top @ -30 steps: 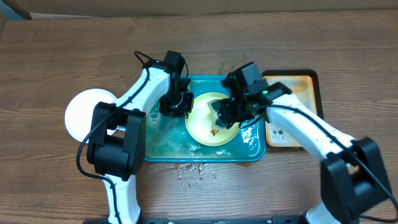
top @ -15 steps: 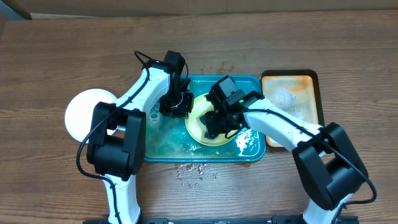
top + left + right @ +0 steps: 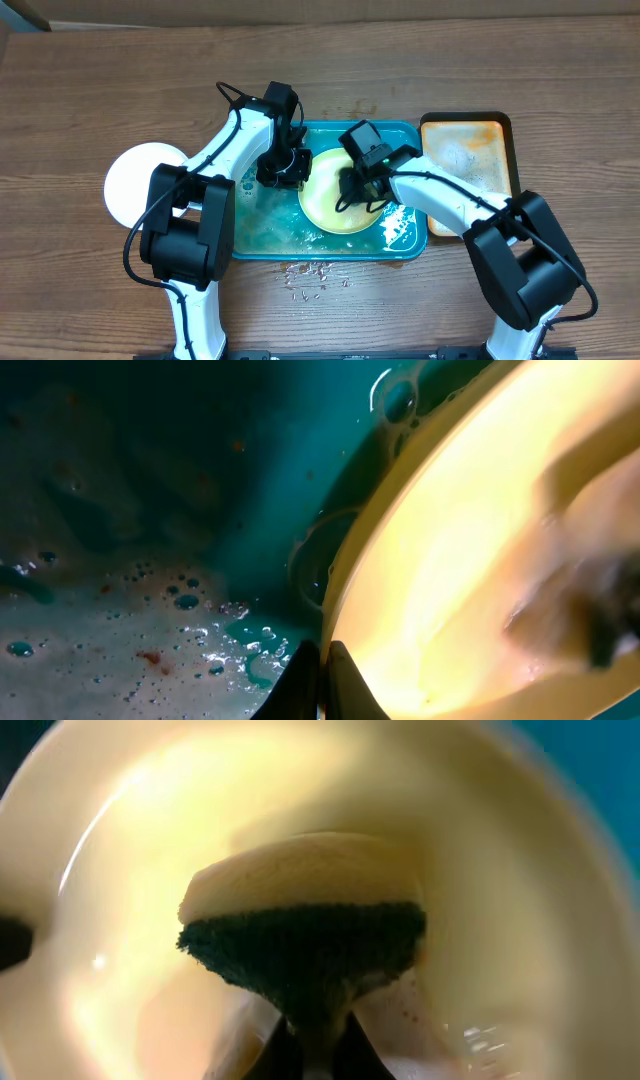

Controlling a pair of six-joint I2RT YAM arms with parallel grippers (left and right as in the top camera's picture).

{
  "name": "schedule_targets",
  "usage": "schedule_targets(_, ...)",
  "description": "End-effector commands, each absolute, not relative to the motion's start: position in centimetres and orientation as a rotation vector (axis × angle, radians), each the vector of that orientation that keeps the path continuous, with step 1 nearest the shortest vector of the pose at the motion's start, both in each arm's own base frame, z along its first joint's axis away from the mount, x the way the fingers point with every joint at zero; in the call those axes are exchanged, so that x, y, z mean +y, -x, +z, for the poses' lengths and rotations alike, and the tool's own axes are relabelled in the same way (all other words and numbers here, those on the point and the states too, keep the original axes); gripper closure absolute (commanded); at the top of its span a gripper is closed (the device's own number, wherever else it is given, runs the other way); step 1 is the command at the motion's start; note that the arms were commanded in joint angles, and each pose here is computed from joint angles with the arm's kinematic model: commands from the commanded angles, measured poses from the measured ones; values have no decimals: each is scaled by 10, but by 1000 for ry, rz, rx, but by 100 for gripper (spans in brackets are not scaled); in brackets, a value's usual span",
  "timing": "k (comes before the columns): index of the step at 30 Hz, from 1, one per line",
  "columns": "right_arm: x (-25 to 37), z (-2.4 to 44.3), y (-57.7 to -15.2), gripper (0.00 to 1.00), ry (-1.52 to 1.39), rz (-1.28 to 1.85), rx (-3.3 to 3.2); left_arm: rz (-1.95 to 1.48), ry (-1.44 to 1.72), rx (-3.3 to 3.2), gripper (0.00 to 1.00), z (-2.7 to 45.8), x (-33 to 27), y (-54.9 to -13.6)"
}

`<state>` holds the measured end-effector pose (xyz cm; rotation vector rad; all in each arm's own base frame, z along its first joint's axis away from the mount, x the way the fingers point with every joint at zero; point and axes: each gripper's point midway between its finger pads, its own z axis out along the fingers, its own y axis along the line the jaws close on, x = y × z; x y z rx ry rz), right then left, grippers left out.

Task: Clean dirty plates on tray and stack at the side
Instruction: 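Scrub the yellow plate with the sponge in right gripper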

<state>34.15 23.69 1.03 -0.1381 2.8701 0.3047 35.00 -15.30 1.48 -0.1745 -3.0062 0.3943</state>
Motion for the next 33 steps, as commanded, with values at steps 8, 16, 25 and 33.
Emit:
schedule_targets(8, 206, 1, -373, 96, 600, 16, 2700, 393, 177, -2966, 96, 9, -162, -338)
schedule_targets(16, 211, -2, -331, 94, 1016, 98, 2769, 392, 179, -2969, 96, 9, -162, -339)
schedule_targets(25, 178, 3, -357, 90, 503, -163, 2816, 392, 178, -2968, 96, 9, -162, -339)
schedule_targets(33, 215, -3, -316, 95, 511, 238, 2987, 394, 179, -2971, 96, 9, -162, -340)
